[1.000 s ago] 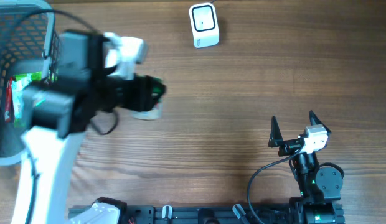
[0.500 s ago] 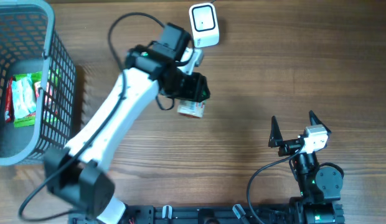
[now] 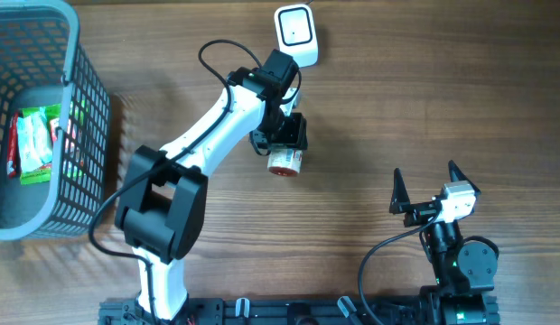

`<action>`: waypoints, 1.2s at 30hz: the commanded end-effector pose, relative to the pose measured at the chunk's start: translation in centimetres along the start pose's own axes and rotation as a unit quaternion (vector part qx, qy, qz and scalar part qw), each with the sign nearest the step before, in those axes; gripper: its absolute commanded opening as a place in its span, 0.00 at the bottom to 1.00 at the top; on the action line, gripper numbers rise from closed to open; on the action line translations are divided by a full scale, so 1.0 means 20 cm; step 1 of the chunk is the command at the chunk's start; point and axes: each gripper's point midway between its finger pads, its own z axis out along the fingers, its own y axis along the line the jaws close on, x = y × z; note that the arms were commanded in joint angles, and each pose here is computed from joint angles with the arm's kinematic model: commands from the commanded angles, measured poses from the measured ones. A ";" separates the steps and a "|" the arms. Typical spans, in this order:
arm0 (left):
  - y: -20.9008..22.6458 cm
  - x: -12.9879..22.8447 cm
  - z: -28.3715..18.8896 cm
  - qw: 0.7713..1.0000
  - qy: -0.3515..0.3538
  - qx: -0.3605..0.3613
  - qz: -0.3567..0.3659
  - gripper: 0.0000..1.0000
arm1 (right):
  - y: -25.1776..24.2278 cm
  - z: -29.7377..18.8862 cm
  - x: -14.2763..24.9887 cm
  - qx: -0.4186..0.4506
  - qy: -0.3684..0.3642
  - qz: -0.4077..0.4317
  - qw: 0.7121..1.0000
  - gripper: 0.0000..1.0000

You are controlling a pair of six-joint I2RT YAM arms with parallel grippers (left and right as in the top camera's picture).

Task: Scan the item barcode
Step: 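Carry the jar with the left gripper toward the white scanner, then lower the jar onto the table and open the left gripper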

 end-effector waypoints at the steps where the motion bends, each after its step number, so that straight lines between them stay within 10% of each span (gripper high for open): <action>1: 0.04 -0.03 0.05 0.999 -0.009 -0.022 -0.024 0.57 | 0.01 0.00 -0.01 -0.005 -0.005 -0.009 1.000 1.00; 22: -0.06 0.06 0.23 1.000 -0.001 0.019 -0.012 0.61 | 0.01 0.00 -0.01 -0.005 -0.005 -0.009 1.000 1.00; 27: -0.04 0.05 0.23 1.000 -0.006 0.007 -0.006 0.88 | 0.01 0.00 -0.01 -0.005 -0.005 -0.009 1.000 1.00; 36: -0.02 0.03 0.22 1.000 -0.016 -0.008 -0.005 0.94 | 0.01 0.00 -0.01 -0.005 -0.005 -0.009 1.000 1.00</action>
